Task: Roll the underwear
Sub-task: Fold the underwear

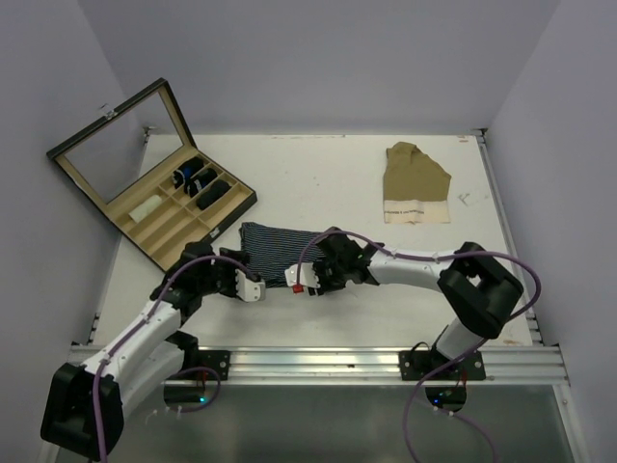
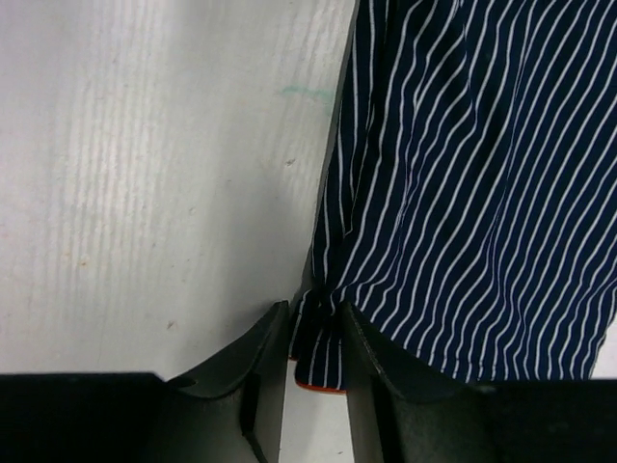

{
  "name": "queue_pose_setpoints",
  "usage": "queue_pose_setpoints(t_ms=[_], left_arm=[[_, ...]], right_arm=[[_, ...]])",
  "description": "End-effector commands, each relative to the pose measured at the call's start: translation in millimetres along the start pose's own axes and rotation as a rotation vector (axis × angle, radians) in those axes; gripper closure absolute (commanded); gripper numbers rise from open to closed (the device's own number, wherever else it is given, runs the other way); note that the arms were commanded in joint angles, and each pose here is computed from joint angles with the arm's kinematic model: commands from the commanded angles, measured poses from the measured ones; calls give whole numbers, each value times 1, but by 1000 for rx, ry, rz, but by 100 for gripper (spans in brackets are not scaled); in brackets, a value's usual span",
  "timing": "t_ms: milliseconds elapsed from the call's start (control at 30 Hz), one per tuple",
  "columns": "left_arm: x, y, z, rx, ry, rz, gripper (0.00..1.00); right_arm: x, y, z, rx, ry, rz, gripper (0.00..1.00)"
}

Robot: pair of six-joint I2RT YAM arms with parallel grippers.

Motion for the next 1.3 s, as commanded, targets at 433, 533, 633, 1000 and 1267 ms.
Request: queue_pose_setpoints(t_ms=[433, 533, 633, 1000, 1267], left_arm=[[-31, 13, -3, -168, 116, 341, 37], [-27, 20, -1, -172, 128, 331, 37], [-26, 25, 2, -163, 134, 369, 50], [-36, 23, 9, -114, 136, 494, 90], [-29, 5, -7, -173, 67, 613, 100]], right_arm=[[-3, 2, -5, 82, 23, -24, 100], [-2, 0, -6, 71, 25, -37, 100], [-2, 0, -9, 60, 28, -51, 100], [3, -6, -17, 45, 98, -166, 100], [8, -19, -27, 8, 181, -260, 100]])
Point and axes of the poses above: each gripper's point midway between its finger pads, its own y axis out along the fingers, its own x axis along the line the jaws close on, z = x × y, the point moved 10 cm from there along -y, back along the fingers, and after that the axes turned 5 degrees about y, right-handed, at the moved point
